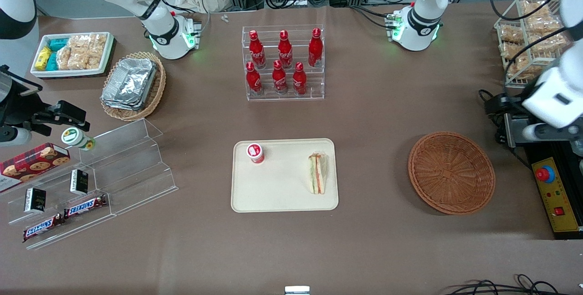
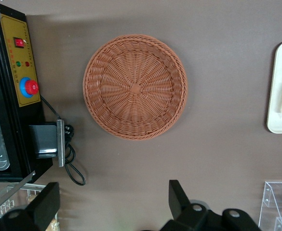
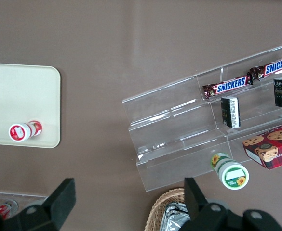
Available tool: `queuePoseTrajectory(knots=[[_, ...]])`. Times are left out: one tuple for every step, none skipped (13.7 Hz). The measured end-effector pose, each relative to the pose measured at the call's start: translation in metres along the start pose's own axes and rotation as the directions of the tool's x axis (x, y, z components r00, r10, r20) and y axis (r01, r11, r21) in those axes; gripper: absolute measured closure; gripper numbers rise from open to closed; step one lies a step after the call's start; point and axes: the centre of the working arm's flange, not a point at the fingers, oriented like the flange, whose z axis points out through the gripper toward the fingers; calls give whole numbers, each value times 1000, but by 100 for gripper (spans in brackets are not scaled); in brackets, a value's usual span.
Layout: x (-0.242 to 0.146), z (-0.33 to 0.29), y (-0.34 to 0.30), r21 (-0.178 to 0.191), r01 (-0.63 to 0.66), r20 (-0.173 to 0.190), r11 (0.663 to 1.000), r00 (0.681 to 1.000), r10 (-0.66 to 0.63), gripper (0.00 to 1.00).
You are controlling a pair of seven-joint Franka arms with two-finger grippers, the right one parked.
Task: Place sandwich from basket to tray
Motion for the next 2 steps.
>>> queuePoseTrajectory(knots=[[-5, -6, -19, -9, 16, -9, 1000, 1000, -16, 0], [-9, -11, -32, -11, 29, -16, 1000, 999, -30, 0]])
